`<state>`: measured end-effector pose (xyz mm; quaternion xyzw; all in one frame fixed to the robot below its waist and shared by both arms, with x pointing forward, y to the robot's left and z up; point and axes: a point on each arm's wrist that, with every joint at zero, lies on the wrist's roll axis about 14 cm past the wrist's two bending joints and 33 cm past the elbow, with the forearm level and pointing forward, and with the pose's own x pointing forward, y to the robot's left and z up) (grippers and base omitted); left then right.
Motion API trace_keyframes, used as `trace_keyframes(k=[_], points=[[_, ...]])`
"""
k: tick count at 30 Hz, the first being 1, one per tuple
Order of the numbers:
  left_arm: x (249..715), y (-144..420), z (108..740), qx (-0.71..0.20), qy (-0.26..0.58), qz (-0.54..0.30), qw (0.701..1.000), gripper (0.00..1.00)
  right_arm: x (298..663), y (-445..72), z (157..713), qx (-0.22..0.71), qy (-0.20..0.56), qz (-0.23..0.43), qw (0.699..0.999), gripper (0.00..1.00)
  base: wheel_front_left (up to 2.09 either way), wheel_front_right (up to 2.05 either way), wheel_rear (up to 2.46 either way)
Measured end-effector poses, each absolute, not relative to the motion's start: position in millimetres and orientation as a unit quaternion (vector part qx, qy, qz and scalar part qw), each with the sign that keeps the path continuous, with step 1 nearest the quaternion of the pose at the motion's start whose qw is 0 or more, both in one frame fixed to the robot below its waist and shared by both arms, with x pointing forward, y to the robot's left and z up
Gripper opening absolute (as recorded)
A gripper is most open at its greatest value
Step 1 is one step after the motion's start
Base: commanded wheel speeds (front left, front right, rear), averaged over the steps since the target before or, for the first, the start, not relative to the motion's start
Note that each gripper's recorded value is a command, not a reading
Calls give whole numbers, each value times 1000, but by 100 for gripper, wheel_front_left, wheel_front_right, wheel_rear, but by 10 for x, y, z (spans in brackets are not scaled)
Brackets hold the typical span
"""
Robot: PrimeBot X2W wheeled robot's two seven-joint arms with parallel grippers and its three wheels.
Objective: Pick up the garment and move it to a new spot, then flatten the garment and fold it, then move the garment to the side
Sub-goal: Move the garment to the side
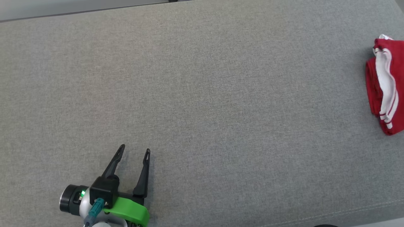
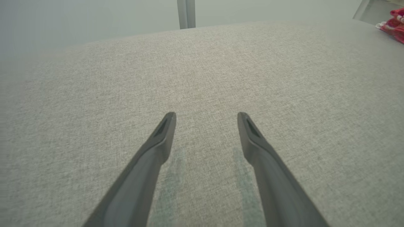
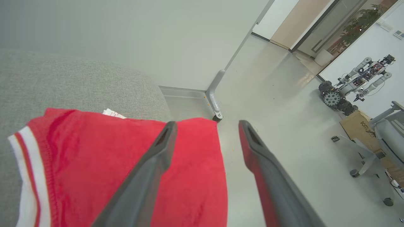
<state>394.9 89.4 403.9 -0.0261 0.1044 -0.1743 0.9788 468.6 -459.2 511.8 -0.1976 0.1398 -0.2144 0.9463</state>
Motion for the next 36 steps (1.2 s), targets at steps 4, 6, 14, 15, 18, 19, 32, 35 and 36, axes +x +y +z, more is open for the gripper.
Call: trace_keyframes(k=[4,6,14,15,18,19,32,35,36], points=[[3961,965,4108,-25,95,-162,982,100,4729,-4363,5024,-192,132,-190,954,100,0,0,0],[3963,1030,4166,-23,87,-150,984,100,4882,-3916,4947,-177,119,-142,967,100,0,0,0],[3895,1157,4350,-30,65,-120,990,100,4851,-2395,4840,-100,53,9,993,100,0,0,0],[3876,1184,4361,-29,64,-116,991,100,4796,-2252,4820,-95,51,25,994,100,0,0,0],[3822,1228,4404,-27,59,-108,992,100,4637,-1993,4819,-65,40,50,996,100,0,0,0],[3811,1238,4422,-27,57,-106,992,100,4587,-1942,4819,-55,37,54,996,100,0,0,0],[3537,1540,4524,-33,45,-50,997,100,4040,-1713,4829,24,20,54,998,100,0,0,0],[3504,1595,4551,-41,41,-37,998,100,3961,-1741,4868,28,12,46,998,100,0,0,0],[3495,1601,4555,-43,40,-36,998,100,3956,-1747,4913,28,5,45,999,100,0,0,0]])
